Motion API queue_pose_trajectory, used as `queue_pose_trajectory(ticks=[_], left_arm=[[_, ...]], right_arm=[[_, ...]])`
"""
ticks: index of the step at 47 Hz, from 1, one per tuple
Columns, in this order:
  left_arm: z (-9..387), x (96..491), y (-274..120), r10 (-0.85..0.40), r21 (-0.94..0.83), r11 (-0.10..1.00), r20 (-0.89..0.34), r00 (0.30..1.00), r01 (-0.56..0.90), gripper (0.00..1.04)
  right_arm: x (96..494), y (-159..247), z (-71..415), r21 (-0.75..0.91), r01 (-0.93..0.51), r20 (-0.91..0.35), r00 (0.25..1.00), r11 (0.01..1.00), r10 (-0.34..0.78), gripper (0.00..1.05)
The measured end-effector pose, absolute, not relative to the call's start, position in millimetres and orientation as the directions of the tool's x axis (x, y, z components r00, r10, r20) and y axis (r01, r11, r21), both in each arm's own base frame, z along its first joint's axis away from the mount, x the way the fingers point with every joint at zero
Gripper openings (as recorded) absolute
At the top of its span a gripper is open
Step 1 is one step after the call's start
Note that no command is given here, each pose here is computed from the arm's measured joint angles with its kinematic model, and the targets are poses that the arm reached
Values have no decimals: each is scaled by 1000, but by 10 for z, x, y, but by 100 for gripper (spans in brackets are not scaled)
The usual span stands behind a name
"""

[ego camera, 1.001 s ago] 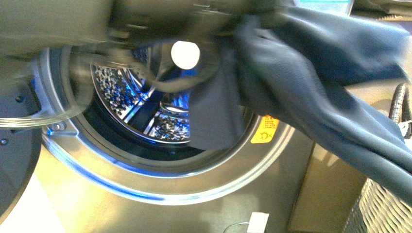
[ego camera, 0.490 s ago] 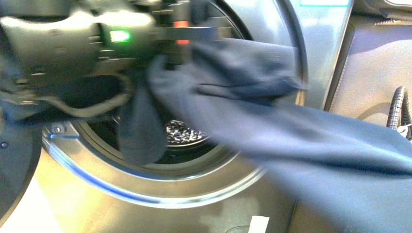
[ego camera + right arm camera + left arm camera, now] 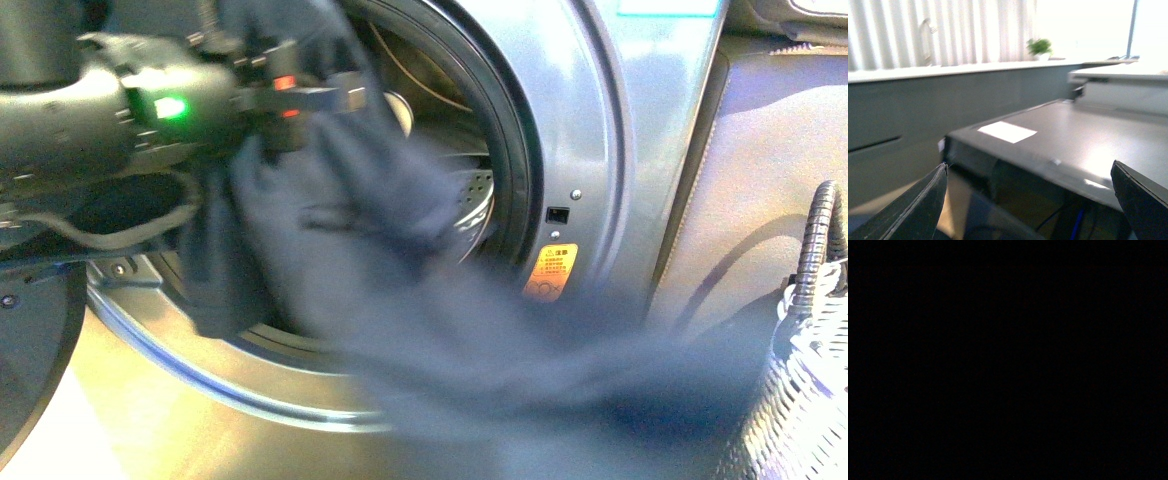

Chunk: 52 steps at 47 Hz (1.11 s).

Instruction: Put clothes into washing machine

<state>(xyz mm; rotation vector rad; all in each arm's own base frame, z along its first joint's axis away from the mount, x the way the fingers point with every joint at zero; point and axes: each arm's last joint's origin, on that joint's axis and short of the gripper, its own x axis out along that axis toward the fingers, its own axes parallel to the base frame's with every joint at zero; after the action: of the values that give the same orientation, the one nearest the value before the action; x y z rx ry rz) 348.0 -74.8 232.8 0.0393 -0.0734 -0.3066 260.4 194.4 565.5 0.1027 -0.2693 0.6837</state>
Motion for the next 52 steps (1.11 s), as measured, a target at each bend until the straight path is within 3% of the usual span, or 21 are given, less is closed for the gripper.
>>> queue_pose_trajectory(ticks=[22, 34, 48, 50, 52], left_arm=[[1934, 3587, -624, -291, 143, 947, 2, 957, 287, 13], [1784, 3626, -649, -296, 171, 939, -35, 955, 297, 13], [1676, 3739, -743, -311, 193, 929, -55, 949, 316, 13], [1665, 3760, -750, -312, 188, 929, -59, 948, 317, 13], [1661, 3782, -766, -315, 180, 930, -61, 947, 321, 13]], right_arm=[[2411, 1303, 5445, 7, -492, 313, 828, 871, 465, 97], [2099, 813, 5059, 30, -426, 280, 872, 904, 402, 97], [1740, 560, 4494, 119, -392, 257, 900, 912, 353, 97], [1704, 554, 4389, 132, -357, 239, 917, 925, 320, 96], [1644, 540, 4236, 125, -226, 141, 968, 966, 208, 88]])
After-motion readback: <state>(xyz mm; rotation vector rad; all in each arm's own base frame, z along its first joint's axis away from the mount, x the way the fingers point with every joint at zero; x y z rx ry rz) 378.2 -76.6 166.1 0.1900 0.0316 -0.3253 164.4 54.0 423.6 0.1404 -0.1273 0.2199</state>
